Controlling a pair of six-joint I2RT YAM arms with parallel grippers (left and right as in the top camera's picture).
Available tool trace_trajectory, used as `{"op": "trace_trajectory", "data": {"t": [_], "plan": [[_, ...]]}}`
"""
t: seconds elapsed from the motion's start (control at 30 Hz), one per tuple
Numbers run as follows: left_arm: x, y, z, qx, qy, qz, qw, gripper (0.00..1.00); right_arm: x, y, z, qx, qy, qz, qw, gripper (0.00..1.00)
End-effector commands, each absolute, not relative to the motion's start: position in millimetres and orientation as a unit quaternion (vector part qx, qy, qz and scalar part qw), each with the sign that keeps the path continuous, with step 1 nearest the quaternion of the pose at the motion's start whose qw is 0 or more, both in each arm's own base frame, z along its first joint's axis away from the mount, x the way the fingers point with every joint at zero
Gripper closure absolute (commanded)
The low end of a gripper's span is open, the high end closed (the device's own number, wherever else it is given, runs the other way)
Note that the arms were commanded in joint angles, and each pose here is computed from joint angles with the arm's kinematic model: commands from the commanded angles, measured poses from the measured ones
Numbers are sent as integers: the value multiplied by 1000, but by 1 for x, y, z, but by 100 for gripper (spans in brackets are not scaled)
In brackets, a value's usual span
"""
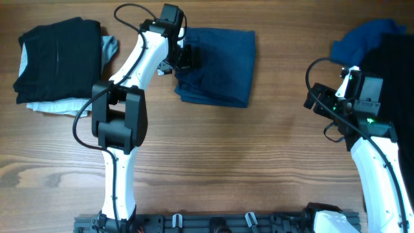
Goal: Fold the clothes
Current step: 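Lift and drag the shorts leftward toward the clothes stack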
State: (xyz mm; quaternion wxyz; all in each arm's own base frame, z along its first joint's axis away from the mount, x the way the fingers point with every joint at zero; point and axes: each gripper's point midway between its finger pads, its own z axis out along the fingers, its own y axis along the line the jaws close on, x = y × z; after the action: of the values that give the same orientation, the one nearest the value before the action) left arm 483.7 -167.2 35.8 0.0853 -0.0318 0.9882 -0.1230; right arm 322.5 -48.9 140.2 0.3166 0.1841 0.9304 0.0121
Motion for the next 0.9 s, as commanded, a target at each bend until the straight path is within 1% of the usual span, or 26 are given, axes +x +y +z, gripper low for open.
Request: {"op": "trace_trajectory", "data": {"t": [0.0, 0.37, 0.4, 0.43, 0.47, 0.53, 0.57, 0.6, 0.63, 0.67, 0.73, 0.77, 0.8, 0.83, 0.87], "plan": [[489, -163, 27, -9, 989, -114, 94, 0, 323, -54, 140, 191, 929, 1, 317, 0], [476, -178, -13, 4, 993, -106, 55, 0, 323, -54, 140, 191, 929, 1, 317, 0], [476, -179, -13, 6, 993, -106, 56, 2, 323, -54, 140, 192, 929, 1, 317, 0], [476, -181, -13, 7, 993, -106, 56, 5, 323, -54, 140, 191, 929, 1, 317, 0], [475, -182, -13, 8, 993, -106, 56, 9, 323, -54, 140, 191, 929, 1, 318, 0], [475, -181, -13, 8, 993, -105, 56, 27, 323, -54, 140, 192, 929, 1, 317, 0], [475, -180, -13, 7, 993, -102, 55, 39, 323, -54, 140, 192, 929, 1, 317, 0], [475, -179, -13, 7, 993, -100, 55, 46, 323, -54, 140, 192, 929, 1, 317, 0], [474, -179, -14, 7, 993, -100, 54, 53, 323, -54, 140, 192, 929, 1, 317, 0], [474, -179, -14, 7, 994, -100, 54, 56, 323, -54, 140, 192, 929, 1, 317, 0], [474, -179, -14, 7, 994, -100, 53, 67, 323, -54, 140, 191, 929, 1, 317, 0], [474, -179, -14, 7, 994, -100, 53, 68, 323, -54, 140, 192, 929, 1, 317, 0], [474, -179, -14, 7, 994, -100, 54, 79, 323, -54, 140, 192, 929, 1, 317, 0], [475, -178, -13, 5, 993, -100, 55, 96, 323, -54, 140, 192, 929, 1, 317, 0], [477, -176, -12, 4, 993, -101, 58, 96, 323, -54, 140, 192, 929, 1, 317, 0]]}}
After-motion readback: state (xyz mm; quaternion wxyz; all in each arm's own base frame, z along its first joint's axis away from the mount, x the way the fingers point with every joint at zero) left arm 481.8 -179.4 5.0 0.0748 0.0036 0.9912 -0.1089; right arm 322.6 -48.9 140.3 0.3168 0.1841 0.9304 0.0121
